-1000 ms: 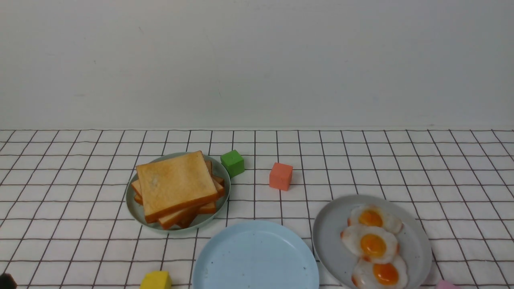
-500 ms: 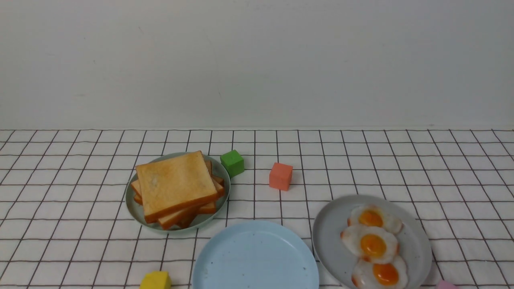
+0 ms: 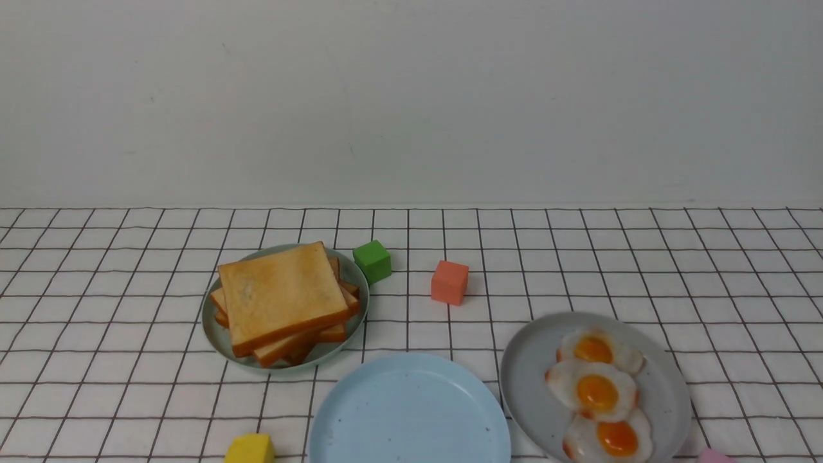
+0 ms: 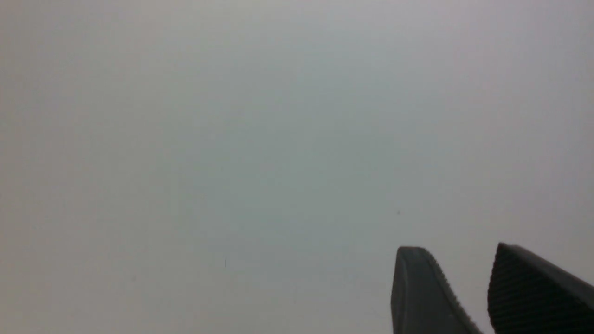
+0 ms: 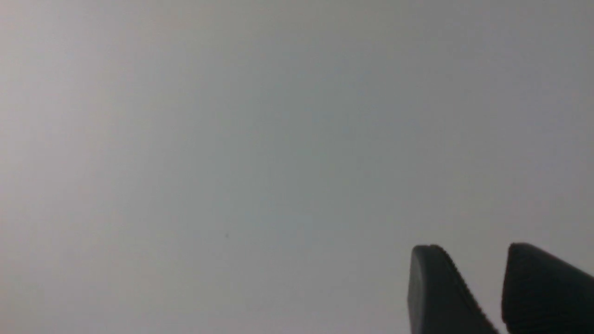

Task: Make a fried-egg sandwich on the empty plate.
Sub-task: Use the left arm to grab a slice of bread

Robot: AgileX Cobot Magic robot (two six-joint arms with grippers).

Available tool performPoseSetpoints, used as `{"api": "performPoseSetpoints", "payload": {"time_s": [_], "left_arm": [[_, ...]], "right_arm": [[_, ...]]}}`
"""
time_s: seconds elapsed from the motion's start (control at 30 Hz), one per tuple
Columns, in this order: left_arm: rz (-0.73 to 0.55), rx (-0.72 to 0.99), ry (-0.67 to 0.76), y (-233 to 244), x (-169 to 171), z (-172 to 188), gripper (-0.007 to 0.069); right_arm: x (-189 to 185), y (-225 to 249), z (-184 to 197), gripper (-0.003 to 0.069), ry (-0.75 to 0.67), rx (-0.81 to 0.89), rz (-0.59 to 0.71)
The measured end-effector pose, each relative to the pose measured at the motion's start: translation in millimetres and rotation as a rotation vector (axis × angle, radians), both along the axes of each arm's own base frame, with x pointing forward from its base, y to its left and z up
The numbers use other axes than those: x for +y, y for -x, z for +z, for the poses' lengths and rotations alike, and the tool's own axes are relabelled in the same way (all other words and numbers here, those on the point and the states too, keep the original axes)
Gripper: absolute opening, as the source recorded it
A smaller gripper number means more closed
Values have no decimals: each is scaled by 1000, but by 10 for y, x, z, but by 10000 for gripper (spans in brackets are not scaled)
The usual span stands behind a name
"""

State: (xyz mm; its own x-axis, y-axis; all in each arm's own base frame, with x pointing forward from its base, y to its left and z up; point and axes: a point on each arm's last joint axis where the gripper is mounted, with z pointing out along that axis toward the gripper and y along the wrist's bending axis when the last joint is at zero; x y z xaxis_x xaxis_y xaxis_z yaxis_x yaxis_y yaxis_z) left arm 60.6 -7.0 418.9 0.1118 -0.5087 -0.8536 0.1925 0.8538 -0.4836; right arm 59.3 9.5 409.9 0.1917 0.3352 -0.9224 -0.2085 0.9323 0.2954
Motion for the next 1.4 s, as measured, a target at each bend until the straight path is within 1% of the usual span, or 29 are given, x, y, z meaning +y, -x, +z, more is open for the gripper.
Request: {"api": "performPoseSetpoints", "payload": {"time_s": [0.03, 0.13, 0.17, 0.2, 0.23, 0.27, 0.3, 0.33, 0.37, 0.4, 0.43, 0.53, 0.57, 0.6, 0.63, 0.7, 0.77, 0.87, 0.93, 1.03, 1.13, 1.17, 1.23, 1.3, 1.4], "left_arm": [[-10, 76, 14, -88, -15, 27, 238], [-20, 300, 15, -404, -59, -104, 238], [-20, 324, 13, -451, -65, -127, 238], [-20, 388, 6, -540, -76, -190, 238], [-20, 496, -4, -707, -96, -309, 238], [-21, 522, -6, -746, -101, -339, 238], [-30, 624, 3, -895, -129, -462, 238], [-41, 693, 12, -984, -152, -546, 238], [-46, 721, 18, -1018, -163, -582, 238], [-58, 777, 24, -1086, -184, -655, 238], [-85, 882, 22, -1222, -228, -804, 238], [-147, 1013, -3, -1476, -307, -1048, 238], [-152, 1034, 4, -1514, -316, -1086, 238], [-179, 1109, 32, -1706, -342, -1206, 238], [-182, 1121, 36, -1724, -343, -1231, 238], [-213, 1167, 70, -1990, -317, -1319, 238], [-234, 1186, 105, -2242, -212, -1393, 238], [-245, 1193, 146, -2516, -9, -1450, 239], [-257, 1208, 153, -2725, 135, -1525, 257], [-288, 1225, 122, -2982, 210, -1636, 317], [-354, 1266, 86, -3207, 223, -1799, 417], [-361, 1274, 82, -3228, 225, -1833, 423], [-423, 1285, 32, -3377, 231, -1924, 505], [-464, 1274, 6, -3481, 230, -1997, 534], [-507, 1250, -20, -3605, 229, -2112, 547]], "right_arm": [[21, -80, 52, 241, 27, 69, 10], [67, -346, 45, 241, 102, 256, 27], [69, -366, 44, 241, 104, 261, 27], [81, -441, 0, 241, 117, 315, 32], [106, -614, -119, 241, 136, 428, 46], [107, -614, -128, 241, 138, 434, 47], [129, -745, -255, 241, 144, 531, 62], [144, -807, -334, 241, 144, 589, 73], [148, -816, -356, 241, 144, 607, 78], [163, -870, -429, 241, 140, 660, 91], [193, -939, -546, 241, 125, 751, 118], [254, -1035, -685, 241, 107, 867, 176], [258, -1041, -693, 241, 113, 873, 183], [301, -1089, -753, 241, 117, 916, 229], [306, -1092, -760, 241, 127, 919, 237], [357, -1123, -801, 241, 145, 942, 301], [389, -1122, -809, 241, 174, 939, 349], [410, -1112, -806, 241, 181, 935, 378], [417, -1104, -809, 241, 187, 938, 390], [420, -1100, -811, 241, 188, 942, 395], [423, -1095, -814, 241, 189, 948, 400], [423, -1095, -814, 241, 189, 948, 400], [428, -1084, -821, 241, 188, 959, 410], [430, -1080, -824, 241, 189, 964, 413], [434, -1067, -833, 241, 193, 979, 423]]}}
